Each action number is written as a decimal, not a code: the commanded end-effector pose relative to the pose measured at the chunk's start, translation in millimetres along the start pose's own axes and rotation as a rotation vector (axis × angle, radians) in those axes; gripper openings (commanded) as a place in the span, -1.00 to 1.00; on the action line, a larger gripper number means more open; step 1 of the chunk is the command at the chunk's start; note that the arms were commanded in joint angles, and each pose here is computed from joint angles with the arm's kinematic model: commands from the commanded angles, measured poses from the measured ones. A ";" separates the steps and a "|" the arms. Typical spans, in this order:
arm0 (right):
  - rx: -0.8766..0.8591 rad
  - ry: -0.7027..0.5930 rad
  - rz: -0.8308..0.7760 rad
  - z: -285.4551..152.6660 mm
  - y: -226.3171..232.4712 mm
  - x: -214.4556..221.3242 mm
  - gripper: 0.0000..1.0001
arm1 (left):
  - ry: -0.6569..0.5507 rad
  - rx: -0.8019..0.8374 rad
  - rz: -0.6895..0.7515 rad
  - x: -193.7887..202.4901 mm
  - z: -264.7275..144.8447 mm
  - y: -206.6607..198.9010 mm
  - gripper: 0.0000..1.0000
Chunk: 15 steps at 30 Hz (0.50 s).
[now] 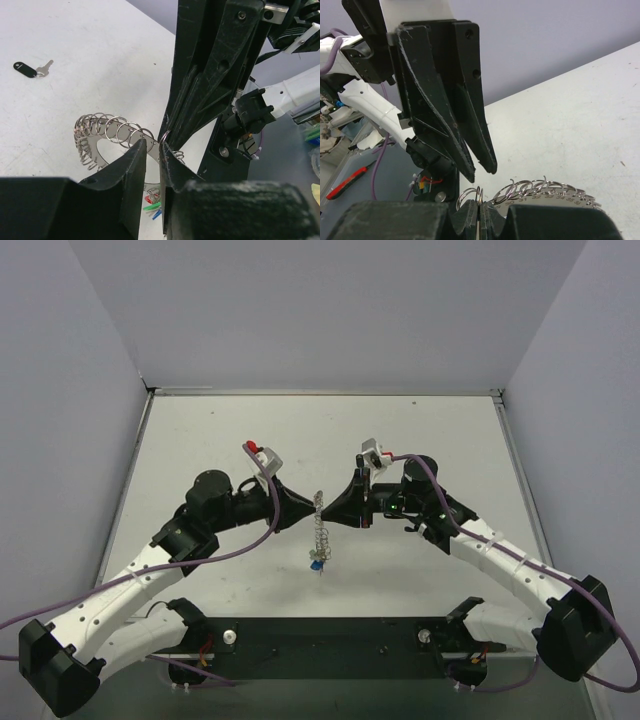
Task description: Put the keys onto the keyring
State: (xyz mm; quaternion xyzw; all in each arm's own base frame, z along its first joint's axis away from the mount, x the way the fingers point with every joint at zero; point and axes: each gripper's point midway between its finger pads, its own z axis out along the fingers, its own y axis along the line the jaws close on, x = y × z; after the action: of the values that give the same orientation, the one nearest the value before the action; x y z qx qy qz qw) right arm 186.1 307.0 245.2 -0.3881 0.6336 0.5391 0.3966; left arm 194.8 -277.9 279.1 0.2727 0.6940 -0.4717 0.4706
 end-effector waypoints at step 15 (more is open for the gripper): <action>0.038 -0.144 -0.104 -7.5 0.2 -43.6 -1.00 | -0.005 0.168 0.076 3.7 0.4 -28.0 -0.31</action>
State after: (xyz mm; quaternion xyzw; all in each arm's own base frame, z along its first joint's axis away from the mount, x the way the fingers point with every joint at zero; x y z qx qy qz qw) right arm 198.1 304.0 248.0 -0.3638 0.6465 0.5267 0.4150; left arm 183.4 -284.6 274.3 0.3002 0.6770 -0.4887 0.4613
